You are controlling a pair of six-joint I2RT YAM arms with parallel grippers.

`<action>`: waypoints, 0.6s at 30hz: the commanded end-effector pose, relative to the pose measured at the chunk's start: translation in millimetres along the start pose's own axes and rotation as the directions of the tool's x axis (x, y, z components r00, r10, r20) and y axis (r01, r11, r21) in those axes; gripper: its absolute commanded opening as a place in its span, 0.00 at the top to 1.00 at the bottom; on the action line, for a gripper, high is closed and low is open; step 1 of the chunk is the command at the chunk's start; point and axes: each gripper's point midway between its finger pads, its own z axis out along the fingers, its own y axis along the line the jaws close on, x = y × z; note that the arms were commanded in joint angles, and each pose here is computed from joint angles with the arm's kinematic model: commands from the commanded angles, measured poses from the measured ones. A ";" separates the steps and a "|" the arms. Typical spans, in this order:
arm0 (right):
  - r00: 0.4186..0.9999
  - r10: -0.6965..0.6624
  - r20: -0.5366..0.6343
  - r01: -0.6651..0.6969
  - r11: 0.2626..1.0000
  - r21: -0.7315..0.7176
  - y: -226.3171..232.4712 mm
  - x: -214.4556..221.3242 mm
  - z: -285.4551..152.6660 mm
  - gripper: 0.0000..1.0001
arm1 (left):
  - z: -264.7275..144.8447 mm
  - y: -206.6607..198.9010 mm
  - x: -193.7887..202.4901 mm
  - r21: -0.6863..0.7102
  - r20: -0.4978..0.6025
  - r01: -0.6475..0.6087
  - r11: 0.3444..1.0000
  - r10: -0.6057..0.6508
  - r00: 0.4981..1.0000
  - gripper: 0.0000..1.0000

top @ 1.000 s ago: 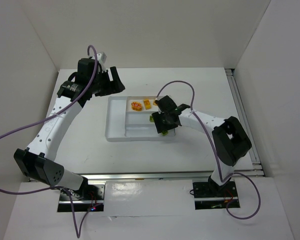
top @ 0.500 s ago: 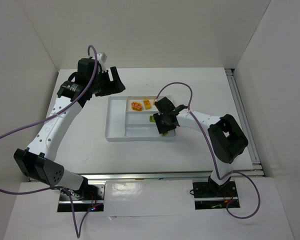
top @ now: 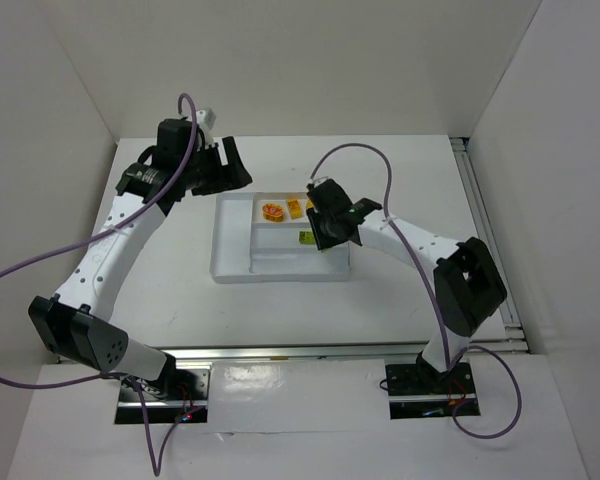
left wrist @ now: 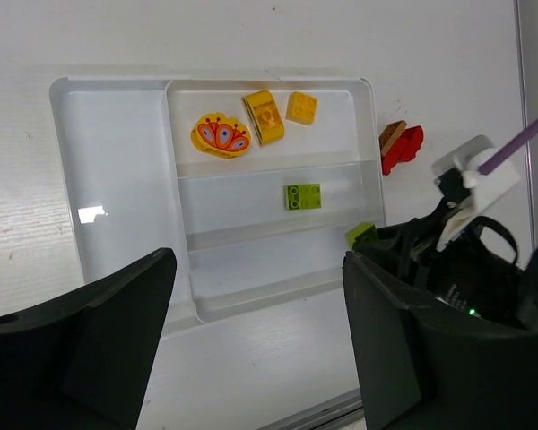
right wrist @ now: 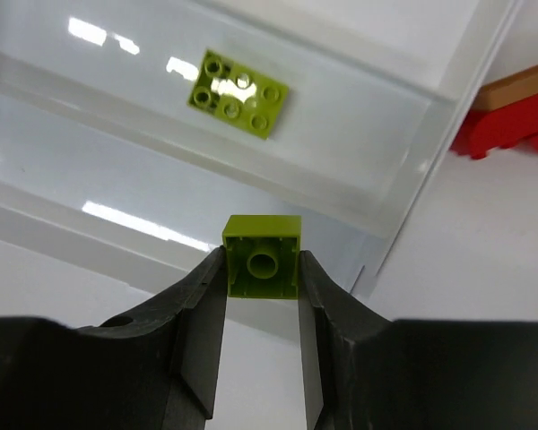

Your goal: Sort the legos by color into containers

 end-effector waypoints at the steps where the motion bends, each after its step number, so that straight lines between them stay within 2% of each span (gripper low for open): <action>1: 0.992 0.016 0.125 -0.022 0.999 0.047 -8.5 -41.2 -24.7 0.79 | -12.5 -5.9 -10.9 0.032 0.049 -0.024 0.999 0.022 0.999 0.14; 6: 0.988 0.049 0.149 -0.060 0.996 0.072 -17.3 -65.2 1.1 0.79 | -16.0 -7.0 -12.3 0.036 0.058 -0.025 0.999 0.023 0.998 0.14; 9: 0.988 0.054 0.142 -0.067 0.994 0.084 -18.1 -74.8 15.5 0.71 | -18.0 -5.9 -10.4 0.035 0.058 -0.035 0.999 0.033 0.998 0.14; 10: 0.989 0.062 0.134 -0.074 0.994 0.086 -17.4 -75.4 17.5 0.65 | -21.4 -7.0 -11.8 0.039 0.066 -0.037 0.999 0.034 0.997 0.14; 11: 0.990 0.072 0.123 -0.085 0.991 0.102 -18.7 -76.4 19.7 0.51 | -21.2 -5.1 -12.8 0.028 0.071 -0.036 0.999 0.034 0.997 0.14; 13: 0.990 0.071 0.125 -0.086 0.990 0.114 -20.8 -78.2 17.5 0.39 | -21.4 -3.7 -10.7 0.024 0.063 -0.044 0.999 0.042 0.997 0.14; 14: 0.988 0.080 0.130 -0.096 0.988 0.125 -22.5 -78.7 17.3 0.35 | -24.7 -3.3 -12.8 0.019 0.075 -0.045 0.999 0.043 0.996 0.14; 18: 0.982 0.103 0.161 -0.127 0.980 0.151 -31.6 -76.2 0.1 0.35 | -20.5 -4.8 -9.6 0.031 0.057 -0.044 0.999 0.042 0.997 0.14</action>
